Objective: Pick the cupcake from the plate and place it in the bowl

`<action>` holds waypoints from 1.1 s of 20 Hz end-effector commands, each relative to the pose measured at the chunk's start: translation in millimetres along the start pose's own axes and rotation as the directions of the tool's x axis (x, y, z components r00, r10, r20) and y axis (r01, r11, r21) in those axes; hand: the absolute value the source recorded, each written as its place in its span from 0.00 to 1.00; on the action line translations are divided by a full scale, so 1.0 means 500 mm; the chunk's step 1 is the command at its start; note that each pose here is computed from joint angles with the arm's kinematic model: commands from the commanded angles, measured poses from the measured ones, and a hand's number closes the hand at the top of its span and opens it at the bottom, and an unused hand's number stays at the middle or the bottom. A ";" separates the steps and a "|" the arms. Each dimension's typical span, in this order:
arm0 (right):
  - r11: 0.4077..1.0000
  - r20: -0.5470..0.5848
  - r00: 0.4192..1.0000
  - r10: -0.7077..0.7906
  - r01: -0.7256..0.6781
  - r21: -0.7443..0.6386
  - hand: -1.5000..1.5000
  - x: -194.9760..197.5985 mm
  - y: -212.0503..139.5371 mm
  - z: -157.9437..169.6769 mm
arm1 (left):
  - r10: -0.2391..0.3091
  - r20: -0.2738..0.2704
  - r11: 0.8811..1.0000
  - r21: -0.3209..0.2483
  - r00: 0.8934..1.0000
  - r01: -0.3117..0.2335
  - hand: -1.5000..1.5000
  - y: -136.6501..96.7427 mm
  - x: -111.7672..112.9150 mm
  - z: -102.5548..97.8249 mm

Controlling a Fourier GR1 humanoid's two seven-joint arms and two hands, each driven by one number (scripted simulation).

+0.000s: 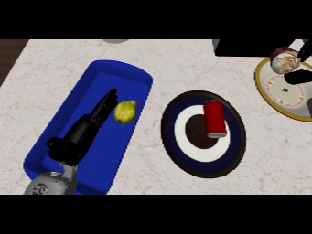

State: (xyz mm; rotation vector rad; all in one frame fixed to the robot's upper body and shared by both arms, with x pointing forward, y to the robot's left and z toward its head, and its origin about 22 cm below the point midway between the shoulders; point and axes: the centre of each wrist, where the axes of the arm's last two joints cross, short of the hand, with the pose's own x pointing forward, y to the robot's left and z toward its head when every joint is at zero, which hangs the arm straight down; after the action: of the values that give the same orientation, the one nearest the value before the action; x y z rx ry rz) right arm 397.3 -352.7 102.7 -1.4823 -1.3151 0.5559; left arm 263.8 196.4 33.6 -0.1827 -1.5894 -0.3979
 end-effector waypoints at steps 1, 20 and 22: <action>0.994 -0.045 0.998 0.054 -0.049 0.101 1.00 -0.063 -0.017 -0.040 | -0.005 0.014 1.000 0.002 1.000 0.004 0.50 0.011 0.018 0.002; 0.905 -0.177 0.898 -0.403 0.420 0.065 0.00 -0.140 -0.038 -0.070 | -0.002 0.021 1.000 -0.001 1.000 0.002 0.50 -0.007 -0.004 -0.014; 0.883 -0.214 0.860 -0.463 0.468 -0.031 0.00 -0.208 -0.043 -0.047 | -0.004 0.014 1.000 -0.004 1.000 0.004 0.50 0.006 0.012 -0.011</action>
State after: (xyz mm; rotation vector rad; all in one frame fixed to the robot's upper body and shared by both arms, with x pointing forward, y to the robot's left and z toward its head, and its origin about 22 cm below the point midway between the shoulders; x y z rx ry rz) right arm 389.1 -438.2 96.2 -1.0873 -1.3584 0.2805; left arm 269.4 193.7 37.8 -0.1961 -1.6035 -0.4058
